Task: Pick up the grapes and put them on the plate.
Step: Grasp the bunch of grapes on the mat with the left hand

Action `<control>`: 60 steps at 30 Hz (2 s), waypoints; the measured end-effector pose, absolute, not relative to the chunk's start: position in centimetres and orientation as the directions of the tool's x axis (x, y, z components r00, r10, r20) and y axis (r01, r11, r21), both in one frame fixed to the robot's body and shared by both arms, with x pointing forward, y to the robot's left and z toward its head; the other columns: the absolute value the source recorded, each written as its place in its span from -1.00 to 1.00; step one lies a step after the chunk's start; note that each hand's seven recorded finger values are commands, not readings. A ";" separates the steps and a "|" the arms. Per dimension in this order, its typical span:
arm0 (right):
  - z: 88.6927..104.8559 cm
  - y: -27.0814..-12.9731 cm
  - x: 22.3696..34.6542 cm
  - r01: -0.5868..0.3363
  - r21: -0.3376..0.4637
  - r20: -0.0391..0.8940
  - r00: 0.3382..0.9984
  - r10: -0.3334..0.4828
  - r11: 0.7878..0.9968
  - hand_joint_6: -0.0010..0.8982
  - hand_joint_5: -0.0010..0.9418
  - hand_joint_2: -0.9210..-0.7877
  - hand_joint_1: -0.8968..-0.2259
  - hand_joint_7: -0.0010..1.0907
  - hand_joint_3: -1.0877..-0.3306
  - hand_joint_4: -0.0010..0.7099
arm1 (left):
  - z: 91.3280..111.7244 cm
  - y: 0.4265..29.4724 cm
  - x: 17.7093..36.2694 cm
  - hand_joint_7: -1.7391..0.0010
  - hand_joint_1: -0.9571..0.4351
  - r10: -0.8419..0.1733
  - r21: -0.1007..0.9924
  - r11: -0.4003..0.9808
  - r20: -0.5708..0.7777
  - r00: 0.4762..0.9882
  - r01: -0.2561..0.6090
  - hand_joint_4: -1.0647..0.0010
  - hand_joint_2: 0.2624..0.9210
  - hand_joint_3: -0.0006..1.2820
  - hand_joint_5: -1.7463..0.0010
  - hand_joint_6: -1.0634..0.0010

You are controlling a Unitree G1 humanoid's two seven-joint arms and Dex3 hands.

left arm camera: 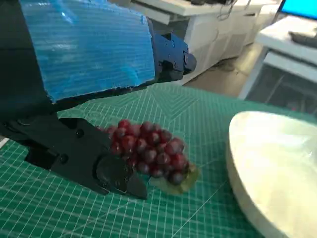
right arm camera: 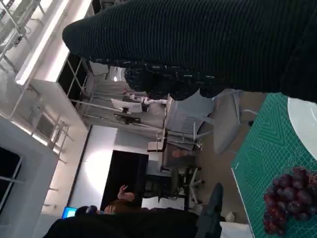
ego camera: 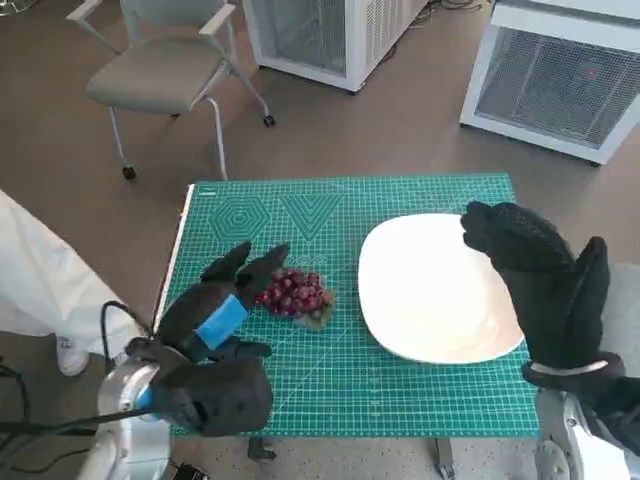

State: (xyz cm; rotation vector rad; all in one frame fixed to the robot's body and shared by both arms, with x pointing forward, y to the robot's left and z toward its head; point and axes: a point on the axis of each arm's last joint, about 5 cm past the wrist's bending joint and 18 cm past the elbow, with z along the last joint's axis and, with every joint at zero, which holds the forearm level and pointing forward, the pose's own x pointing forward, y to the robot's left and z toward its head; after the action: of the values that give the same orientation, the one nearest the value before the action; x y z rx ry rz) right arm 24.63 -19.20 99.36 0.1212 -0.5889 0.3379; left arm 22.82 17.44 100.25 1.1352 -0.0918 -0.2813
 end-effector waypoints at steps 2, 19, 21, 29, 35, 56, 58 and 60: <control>99.4 -19.2 24.6 -0.346 0.016 0.563 0.779 0.277 0.938 -0.48 0.96 -1.00 0.73 0.95 0.24 0.00 | 100.2 17.3 22.8 0.97 0.20 -0.268 0.906 0.384 -0.076 0.961 0.178 1.00 0.37 -0.99 1.00 0.69; 99.3 -19.2 24.6 -0.345 0.018 0.560 0.781 0.277 0.938 -0.48 0.95 -1.00 0.73 0.95 0.24 0.00 | 99.3 15.3 26.3 0.98 0.16 -0.201 0.947 0.245 -0.160 0.966 0.208 0.96 0.37 -1.00 0.99 0.63; 99.3 -19.2 24.6 -0.345 0.018 0.559 0.782 0.277 0.938 -0.48 0.95 -1.00 0.74 0.95 0.24 0.01 | 99.0 15.0 26.9 0.98 0.15 -0.184 0.949 0.227 -0.178 0.967 0.218 0.95 0.37 -1.00 0.99 0.62; 99.2 -19.2 24.6 -0.344 0.019 0.558 0.783 0.275 0.939 -0.48 0.95 -1.00 0.74 0.95 0.24 0.01 | 97.7 14.2 29.7 0.99 0.13 -0.111 0.951 0.164 -0.247 0.963 0.263 0.95 0.38 -1.00 1.00 0.61; 99.2 -19.3 24.6 -0.343 0.020 0.557 0.784 0.274 0.939 -0.48 0.95 -1.00 0.74 0.95 0.24 0.01 | 96.9 13.4 31.2 0.99 0.11 -0.057 0.942 0.126 -0.306 0.950 0.310 0.96 0.38 -1.00 1.00 0.61; 99.2 -19.4 24.6 -0.340 0.021 0.556 0.785 0.271 0.940 -0.48 0.96 -1.00 0.74 0.95 0.24 0.00 | 95.6 12.4 33.0 0.99 0.17 -0.050 0.911 0.068 -0.405 0.913 0.407 0.90 0.42 -0.99 0.99 0.57; 99.2 -19.4 24.5 -0.339 0.021 0.556 0.786 0.270 0.941 -0.48 0.96 -1.00 0.74 0.95 0.24 0.00 | 95.5 12.4 33.0 0.99 0.17 -0.050 0.909 0.063 -0.410 0.911 0.412 0.90 0.43 -0.99 0.99 0.56; 99.2 -19.4 24.5 -0.338 0.021 0.556 0.786 0.269 0.941 -0.49 0.96 -1.00 0.74 0.95 0.24 0.00 | 95.4 12.5 33.1 0.99 0.16 -0.049 0.908 0.058 -0.413 0.909 0.415 0.89 0.45 -0.99 0.99 0.55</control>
State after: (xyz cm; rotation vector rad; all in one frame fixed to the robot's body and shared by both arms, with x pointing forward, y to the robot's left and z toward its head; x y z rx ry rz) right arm 24.54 -19.43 99.21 0.1219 -0.5805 0.3281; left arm 33.09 12.45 95.39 1.4773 0.3042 -0.3602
